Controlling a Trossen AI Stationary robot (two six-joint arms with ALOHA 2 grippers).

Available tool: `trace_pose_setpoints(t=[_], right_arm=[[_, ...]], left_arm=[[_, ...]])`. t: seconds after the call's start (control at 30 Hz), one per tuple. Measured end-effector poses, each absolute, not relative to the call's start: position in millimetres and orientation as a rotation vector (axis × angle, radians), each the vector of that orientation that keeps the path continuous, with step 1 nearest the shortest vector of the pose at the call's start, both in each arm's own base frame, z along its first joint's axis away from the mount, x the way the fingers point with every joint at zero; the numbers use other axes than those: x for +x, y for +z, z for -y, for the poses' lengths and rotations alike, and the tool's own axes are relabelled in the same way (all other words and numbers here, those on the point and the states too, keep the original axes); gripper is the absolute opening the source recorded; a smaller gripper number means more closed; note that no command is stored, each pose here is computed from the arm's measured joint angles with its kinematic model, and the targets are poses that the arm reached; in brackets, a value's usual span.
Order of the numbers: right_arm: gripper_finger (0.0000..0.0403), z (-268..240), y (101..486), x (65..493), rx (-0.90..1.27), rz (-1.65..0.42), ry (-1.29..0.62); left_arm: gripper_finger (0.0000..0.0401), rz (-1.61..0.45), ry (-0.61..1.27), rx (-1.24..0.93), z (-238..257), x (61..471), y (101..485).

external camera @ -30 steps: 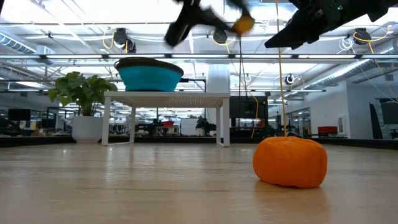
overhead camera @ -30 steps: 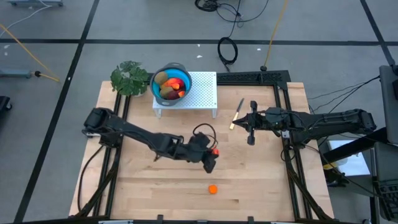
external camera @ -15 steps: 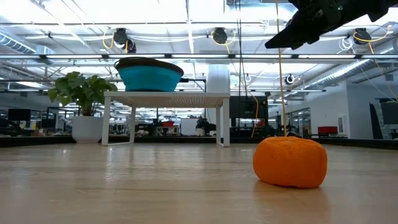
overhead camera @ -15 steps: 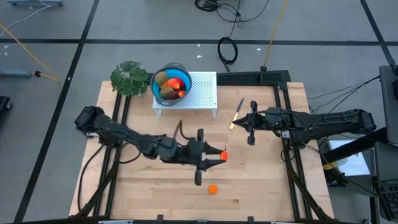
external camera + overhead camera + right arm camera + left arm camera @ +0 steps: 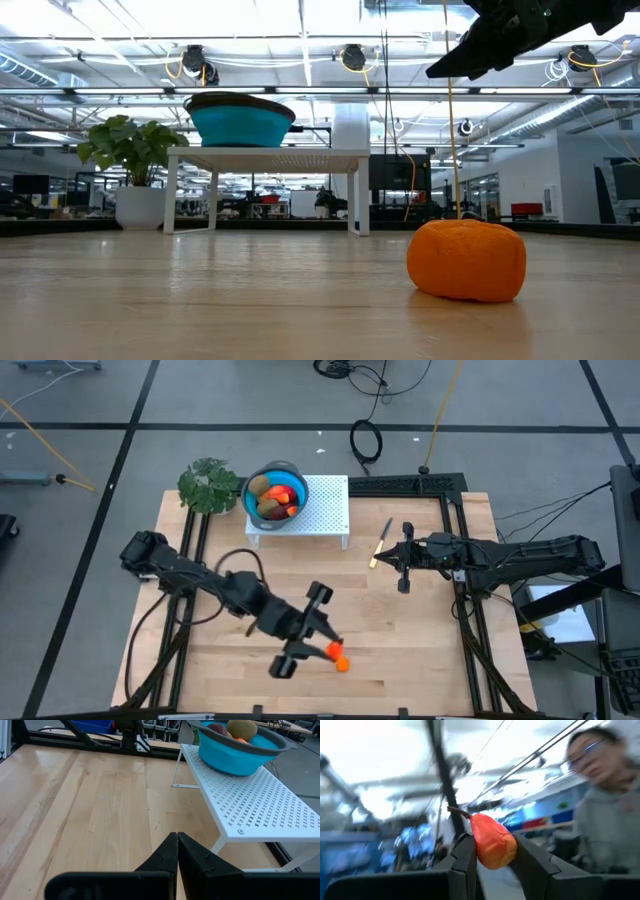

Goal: Pick & Place Fruit
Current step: Put the peas into the strainer bowl on the shelf

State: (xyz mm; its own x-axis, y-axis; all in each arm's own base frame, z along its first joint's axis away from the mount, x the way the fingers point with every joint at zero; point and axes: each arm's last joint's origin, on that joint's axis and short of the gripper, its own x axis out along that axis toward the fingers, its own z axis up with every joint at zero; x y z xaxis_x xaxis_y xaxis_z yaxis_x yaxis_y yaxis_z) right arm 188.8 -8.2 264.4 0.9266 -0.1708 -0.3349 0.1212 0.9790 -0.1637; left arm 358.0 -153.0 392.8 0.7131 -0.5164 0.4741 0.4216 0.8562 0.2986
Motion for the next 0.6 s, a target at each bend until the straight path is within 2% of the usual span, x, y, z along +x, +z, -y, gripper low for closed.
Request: trace_pose_setpoints(t=[0.33,0.5,0.6], right_arm=[[0.0004,8,264,189,-0.136,-0.355,-0.151],[0.0004,8,264,189,-0.137,-0.355,-0.151],[0.0004,8,264,189,-0.138,-0.355,-0.151]], left_arm=[[0.0104,0.803,-0.679,0.255,154,345,406],[0.0104,0.796,-0.684,0.243,154,346,406],[0.0104,0.729,-0.64,0.148,153,349,404]])
